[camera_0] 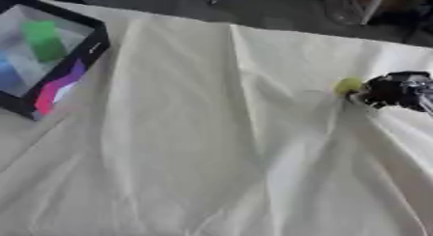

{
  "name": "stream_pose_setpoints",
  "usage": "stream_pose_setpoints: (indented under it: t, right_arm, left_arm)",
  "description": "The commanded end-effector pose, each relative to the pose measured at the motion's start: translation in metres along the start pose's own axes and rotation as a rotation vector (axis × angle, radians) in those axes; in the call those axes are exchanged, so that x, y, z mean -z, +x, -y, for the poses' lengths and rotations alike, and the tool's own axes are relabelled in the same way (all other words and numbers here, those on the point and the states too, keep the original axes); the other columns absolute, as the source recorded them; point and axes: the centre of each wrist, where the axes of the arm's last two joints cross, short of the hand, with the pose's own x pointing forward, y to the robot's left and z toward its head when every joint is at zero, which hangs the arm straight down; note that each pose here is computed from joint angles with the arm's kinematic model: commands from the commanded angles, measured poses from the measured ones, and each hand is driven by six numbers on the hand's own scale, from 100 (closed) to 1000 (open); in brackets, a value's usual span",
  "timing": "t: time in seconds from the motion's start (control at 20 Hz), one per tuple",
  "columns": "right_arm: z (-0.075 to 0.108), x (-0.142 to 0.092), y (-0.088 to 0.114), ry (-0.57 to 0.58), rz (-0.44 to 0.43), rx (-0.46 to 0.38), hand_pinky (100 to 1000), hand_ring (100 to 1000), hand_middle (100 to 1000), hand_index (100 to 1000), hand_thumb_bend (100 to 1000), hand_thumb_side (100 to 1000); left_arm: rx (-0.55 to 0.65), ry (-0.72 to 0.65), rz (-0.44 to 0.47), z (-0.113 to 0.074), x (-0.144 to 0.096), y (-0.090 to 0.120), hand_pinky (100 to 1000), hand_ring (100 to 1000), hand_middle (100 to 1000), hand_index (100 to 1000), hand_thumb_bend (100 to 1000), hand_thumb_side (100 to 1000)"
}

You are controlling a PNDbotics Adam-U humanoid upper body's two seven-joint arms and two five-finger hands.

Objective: Pick up the objects with one hand, pass them to the other hand, and then place them into the box on the other side of the table.

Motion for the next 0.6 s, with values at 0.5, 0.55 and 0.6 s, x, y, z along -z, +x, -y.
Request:
stream_pose_setpoints:
  t: [0.5, 0.55, 0.6]
  right_arm:
    - [0.0121, -0.0077, 0.0035, -0.134, 0.025, 0.059, 878, 645, 539, 536, 100, 134]
    - [0.0120, -0.0079, 0.0034, -0.140, 0.026, 0.063, 878, 642, 538, 535, 100, 138]
    - [0.0120, -0.0081, 0.0031, -0.148, 0.025, 0.068, 878, 638, 536, 533, 100, 158]
  left_arm:
    - [0.018, 0.023, 0.015, -0.0130, 0.0037, 0.0028, 950, 737, 667, 780, 100, 523]
    - [0.019, 0.022, 0.015, -0.0127, 0.0035, 0.0025, 950, 737, 667, 780, 100, 523]
    - [0.019, 0.021, 0.014, -0.0125, 0.0034, 0.0023, 950, 737, 667, 780, 100, 523]
